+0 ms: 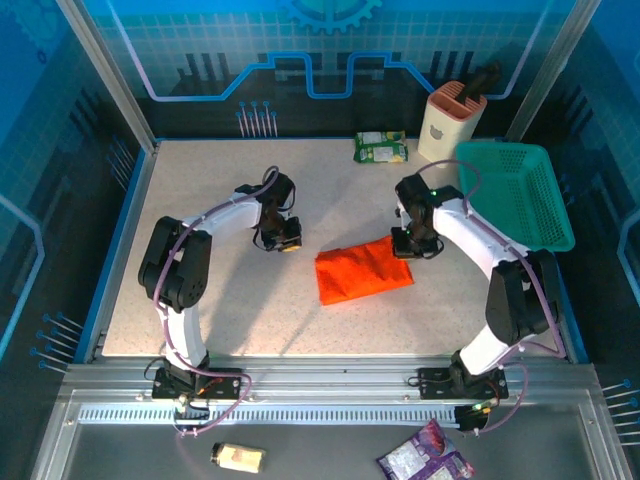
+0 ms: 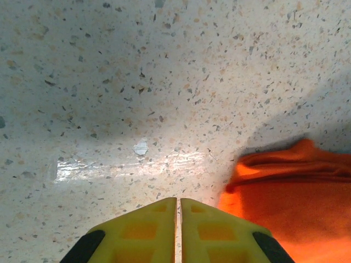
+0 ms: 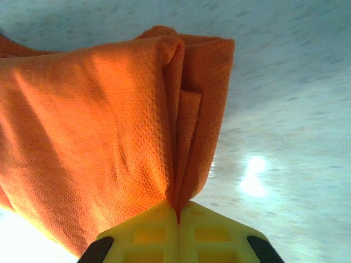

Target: Fold the inside-out t-shirt

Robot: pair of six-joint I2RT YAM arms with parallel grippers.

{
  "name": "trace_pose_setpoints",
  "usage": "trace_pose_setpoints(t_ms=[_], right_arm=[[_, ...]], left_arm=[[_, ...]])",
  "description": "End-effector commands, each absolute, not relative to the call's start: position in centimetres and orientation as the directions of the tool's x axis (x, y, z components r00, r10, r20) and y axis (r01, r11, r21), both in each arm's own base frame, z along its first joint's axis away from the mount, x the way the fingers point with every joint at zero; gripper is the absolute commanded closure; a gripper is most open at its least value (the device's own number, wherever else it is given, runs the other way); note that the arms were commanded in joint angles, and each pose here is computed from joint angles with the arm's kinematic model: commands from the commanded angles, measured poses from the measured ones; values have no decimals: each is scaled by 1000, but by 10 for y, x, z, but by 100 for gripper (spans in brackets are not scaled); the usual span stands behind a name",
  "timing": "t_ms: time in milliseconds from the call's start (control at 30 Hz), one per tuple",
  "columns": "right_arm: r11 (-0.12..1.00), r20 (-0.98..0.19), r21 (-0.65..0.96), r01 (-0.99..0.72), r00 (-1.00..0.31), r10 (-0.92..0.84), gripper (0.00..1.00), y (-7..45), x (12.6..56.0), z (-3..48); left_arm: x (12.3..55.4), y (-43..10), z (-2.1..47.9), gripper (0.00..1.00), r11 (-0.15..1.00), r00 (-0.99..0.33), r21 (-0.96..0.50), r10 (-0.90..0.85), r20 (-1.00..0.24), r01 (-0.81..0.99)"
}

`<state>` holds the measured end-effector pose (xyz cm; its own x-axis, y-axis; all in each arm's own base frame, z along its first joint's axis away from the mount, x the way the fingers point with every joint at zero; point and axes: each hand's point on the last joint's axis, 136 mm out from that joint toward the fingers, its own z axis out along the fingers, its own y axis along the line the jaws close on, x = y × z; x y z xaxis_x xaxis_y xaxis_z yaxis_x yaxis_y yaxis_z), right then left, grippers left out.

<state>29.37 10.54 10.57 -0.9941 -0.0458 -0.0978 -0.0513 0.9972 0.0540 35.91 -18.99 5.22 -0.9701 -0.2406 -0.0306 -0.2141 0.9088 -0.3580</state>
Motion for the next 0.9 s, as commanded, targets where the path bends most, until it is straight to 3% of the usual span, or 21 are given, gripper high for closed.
trace_pose_setpoints(t_ms=[0,267,867], right_arm=[[952,62,-254,-171,-985,-160,100,41,273,129],[824,17,-533,-191,-976,-215,100,-20,296,206],[784,-126,-619,-38,-981,-148,100,-80,296,259]], left_arm=[[348,-181,54,89,912,-966,-330,-260,-5,-244],[343,-177,57,89,912,-963,-321,-269,6,-256],[337,-171,67,89,910,-962,-321,-272,14,-262]])
